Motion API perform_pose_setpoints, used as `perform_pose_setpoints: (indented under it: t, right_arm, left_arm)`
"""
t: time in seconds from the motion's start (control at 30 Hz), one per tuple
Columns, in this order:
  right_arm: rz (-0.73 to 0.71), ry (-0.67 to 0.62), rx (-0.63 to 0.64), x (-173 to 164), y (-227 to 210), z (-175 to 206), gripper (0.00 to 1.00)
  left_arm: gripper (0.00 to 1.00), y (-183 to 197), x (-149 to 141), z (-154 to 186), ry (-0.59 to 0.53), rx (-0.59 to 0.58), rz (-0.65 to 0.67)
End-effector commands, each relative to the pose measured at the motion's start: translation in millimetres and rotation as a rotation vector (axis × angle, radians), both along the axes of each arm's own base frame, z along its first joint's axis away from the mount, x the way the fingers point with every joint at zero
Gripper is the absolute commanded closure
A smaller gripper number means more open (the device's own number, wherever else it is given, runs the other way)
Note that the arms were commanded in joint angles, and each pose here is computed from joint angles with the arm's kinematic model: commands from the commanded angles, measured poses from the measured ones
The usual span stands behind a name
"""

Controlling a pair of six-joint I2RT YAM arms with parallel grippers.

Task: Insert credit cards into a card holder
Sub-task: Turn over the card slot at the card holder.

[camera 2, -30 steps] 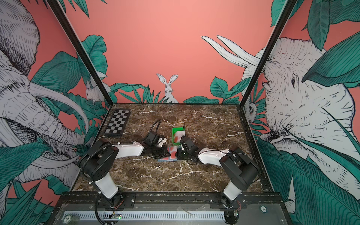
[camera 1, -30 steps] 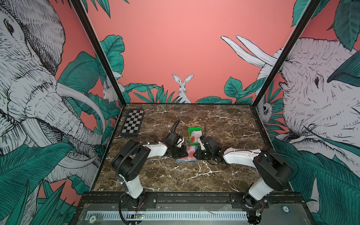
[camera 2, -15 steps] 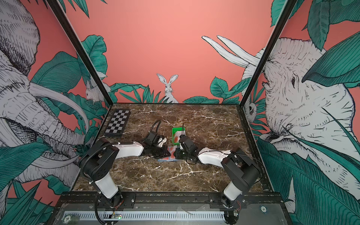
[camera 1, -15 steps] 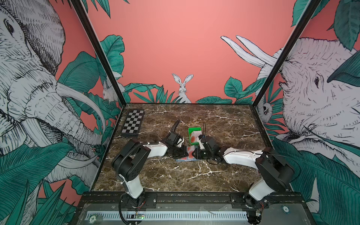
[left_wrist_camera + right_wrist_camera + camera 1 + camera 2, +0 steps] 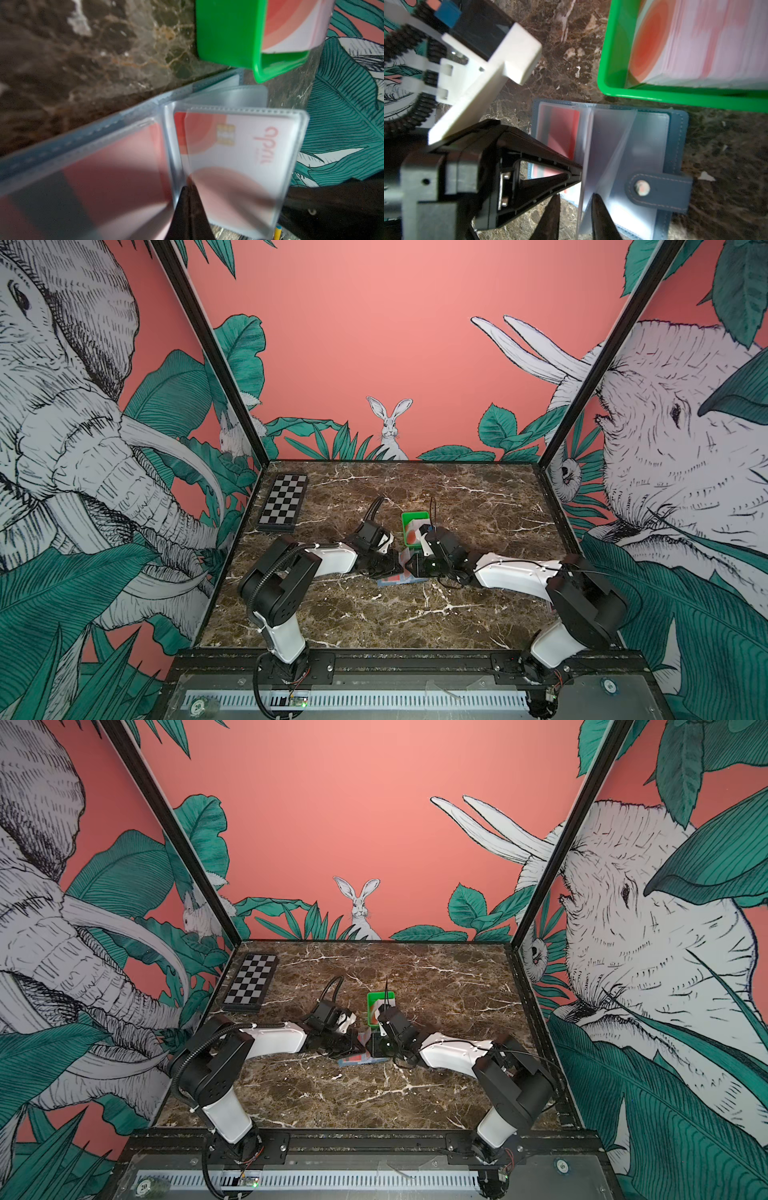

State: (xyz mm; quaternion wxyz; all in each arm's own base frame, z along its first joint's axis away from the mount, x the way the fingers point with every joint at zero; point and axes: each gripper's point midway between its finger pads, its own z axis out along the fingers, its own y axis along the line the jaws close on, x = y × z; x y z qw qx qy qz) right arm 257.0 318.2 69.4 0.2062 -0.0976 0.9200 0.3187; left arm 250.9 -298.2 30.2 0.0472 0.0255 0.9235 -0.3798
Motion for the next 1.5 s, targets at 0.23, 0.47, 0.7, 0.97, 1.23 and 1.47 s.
perform_pose_setpoints:
  t: [0.23,0.47,0.7,0.97,1.23,1.47]
  right_arm:
    - [0.032,-0.029,0.009,0.7,10.7,13.4,0.73]
    - [0.045,-0.039,0.012,0.9,15.8,20.0,0.71]
    - [0.069,-0.018,-0.008,-2.2,24.3,9.6,0.7]
    - [0.087,-0.018,-0.012,-4.5,32.7,7.7,0.65]
    - [0.064,-0.017,-0.058,-3.5,24.2,-0.6,0.62]
    - [0.016,-0.041,-0.148,-0.2,3.7,-4.0,0.62]
  left_arm:
    - [0.94,6.2,5.5,21.5,-0.022,-0.074,0.033]
    - [0.94,22.4,8.7,30.4,-0.044,-0.07,0.061]
    - [0.94,38.1,16.1,40.6,-0.096,-0.078,0.118]
    - [0.93,51.7,18.7,47.2,-0.132,-0.07,0.158]
    - [0.93,46.8,20.7,52.4,-0.142,-0.096,0.137]
    - [0.92,39.1,20.4,39.5,-0.103,-0.104,0.121]
